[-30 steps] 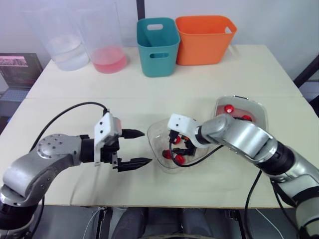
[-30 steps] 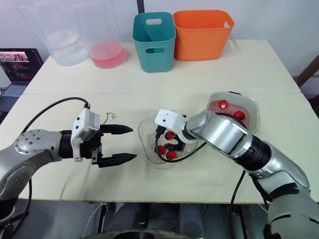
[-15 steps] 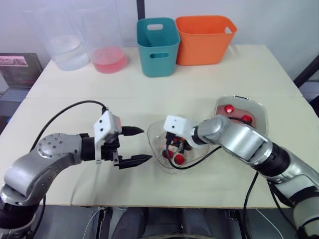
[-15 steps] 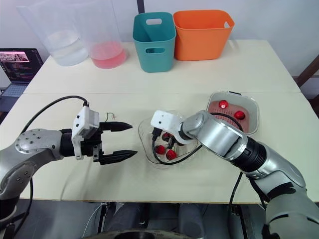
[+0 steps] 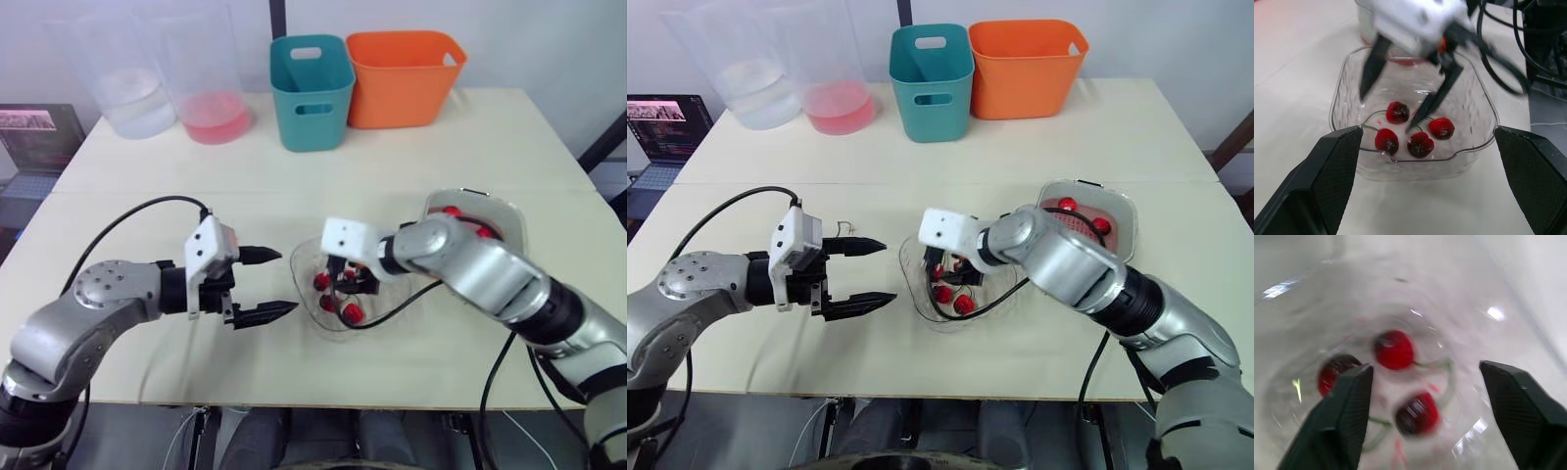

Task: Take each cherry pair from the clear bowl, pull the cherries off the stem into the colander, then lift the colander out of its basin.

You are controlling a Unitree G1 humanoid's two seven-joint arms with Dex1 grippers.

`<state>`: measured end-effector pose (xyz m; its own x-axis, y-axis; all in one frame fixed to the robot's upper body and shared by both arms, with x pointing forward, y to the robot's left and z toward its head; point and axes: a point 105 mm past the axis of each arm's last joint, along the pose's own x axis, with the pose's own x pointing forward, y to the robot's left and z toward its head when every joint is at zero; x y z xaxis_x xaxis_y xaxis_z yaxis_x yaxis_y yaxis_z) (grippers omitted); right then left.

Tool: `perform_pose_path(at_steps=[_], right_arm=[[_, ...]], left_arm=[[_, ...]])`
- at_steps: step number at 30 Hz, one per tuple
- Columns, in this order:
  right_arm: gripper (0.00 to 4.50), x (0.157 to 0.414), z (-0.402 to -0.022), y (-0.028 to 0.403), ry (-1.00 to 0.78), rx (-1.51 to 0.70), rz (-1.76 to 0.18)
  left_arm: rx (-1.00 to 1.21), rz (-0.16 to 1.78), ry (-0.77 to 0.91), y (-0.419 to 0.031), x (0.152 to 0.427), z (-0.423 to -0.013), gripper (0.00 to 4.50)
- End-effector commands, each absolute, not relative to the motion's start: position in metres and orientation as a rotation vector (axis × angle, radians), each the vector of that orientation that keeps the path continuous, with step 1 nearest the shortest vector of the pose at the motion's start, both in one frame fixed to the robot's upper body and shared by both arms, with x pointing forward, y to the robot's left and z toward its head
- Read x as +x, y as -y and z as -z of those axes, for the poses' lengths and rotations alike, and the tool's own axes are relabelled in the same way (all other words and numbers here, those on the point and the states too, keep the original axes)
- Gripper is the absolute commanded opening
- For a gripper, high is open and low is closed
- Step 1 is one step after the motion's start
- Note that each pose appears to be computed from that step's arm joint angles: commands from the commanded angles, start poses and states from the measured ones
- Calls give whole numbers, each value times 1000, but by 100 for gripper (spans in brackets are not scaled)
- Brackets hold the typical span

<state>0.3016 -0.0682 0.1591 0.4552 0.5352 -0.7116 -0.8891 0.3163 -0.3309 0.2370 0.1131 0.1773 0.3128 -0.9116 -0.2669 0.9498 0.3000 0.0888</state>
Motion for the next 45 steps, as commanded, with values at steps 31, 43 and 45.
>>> perform_pose_path(at_steps=[31, 43, 45], right_arm=[[58, 309, -130, 70, -642, -756, -901], [58, 281, -225, 89, -87, -885, -1104], [58, 283, -235, 92, -15, -920, -1083]], left_arm=[[337, 1250, -147, -118, 241, -184, 450], [185, 1174, -31, -146, 277, -237, 450], [160, 1191, 1, -144, 283, -250, 450]])
